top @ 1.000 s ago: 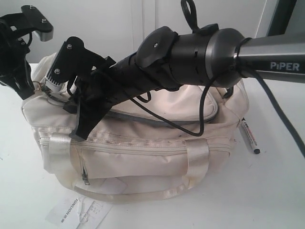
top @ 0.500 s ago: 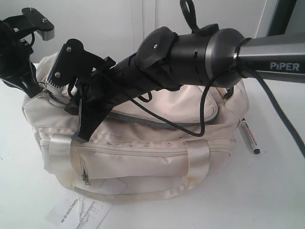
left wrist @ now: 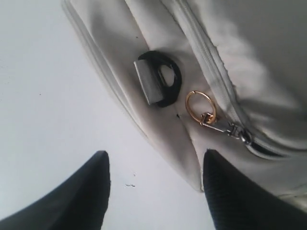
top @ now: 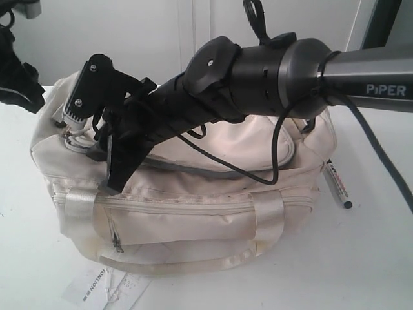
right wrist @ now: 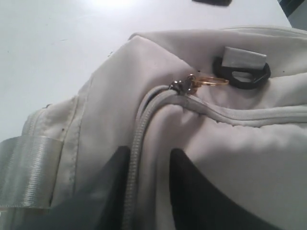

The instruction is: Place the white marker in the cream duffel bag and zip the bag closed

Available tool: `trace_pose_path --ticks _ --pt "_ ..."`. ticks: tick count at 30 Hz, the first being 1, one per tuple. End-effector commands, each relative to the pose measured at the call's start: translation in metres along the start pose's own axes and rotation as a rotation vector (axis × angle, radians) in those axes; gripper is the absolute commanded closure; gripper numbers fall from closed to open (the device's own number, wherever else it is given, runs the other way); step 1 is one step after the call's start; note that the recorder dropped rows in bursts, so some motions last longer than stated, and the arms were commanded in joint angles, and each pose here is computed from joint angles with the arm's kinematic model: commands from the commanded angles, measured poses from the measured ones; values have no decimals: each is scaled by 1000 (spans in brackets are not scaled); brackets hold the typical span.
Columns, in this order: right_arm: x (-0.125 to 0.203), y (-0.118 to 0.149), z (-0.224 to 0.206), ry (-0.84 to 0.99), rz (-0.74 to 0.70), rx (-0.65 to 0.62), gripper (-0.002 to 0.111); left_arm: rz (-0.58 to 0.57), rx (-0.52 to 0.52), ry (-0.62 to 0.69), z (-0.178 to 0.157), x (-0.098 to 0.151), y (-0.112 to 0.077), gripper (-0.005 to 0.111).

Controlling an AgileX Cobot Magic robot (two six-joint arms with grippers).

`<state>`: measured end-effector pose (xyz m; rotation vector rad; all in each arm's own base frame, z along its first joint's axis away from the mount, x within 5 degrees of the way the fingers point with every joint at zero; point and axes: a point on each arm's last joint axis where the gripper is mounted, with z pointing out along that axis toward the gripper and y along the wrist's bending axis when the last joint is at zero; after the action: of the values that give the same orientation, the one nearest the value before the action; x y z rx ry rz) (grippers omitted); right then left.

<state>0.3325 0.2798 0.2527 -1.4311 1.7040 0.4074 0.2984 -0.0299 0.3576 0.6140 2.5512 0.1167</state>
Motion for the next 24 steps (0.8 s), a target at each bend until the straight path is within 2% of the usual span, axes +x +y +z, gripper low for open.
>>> trace_pose_path --ticks 1,4,6,8,10,12,14,19,24 --pt "-6 0 -8 -15 30 -1 76 -71 27 25 -27 14 -6 45" --pt "-17 -1 -23 -42 122 13 76 -147 35 19 -27 27 -12 45" --pt "-19 -7 -38 -46 237 12 76 -188 80 30 -19 36 -19 45" --pt "-9 -14 -54 25 366 -36 76 -241 143 14 -9 43 -29 45" --pt "9 -22 -68 176 423 -101 76 -316 198 -76 -4 44 -36 45" --pt "23 -24 -78 286 353 -150 76 -385 233 -153 3 44 -41 45" --pt "31 -22 -81 370 277 -177 76 -415 232 -166 7 51 -44 45" --pt "33 -20 -82 390 236 -204 76 -440 182 -250 6 67 -46 45" --pt "29 -26 -79 334 182 -150 61 -536 120 -330 3 79 -39 45"
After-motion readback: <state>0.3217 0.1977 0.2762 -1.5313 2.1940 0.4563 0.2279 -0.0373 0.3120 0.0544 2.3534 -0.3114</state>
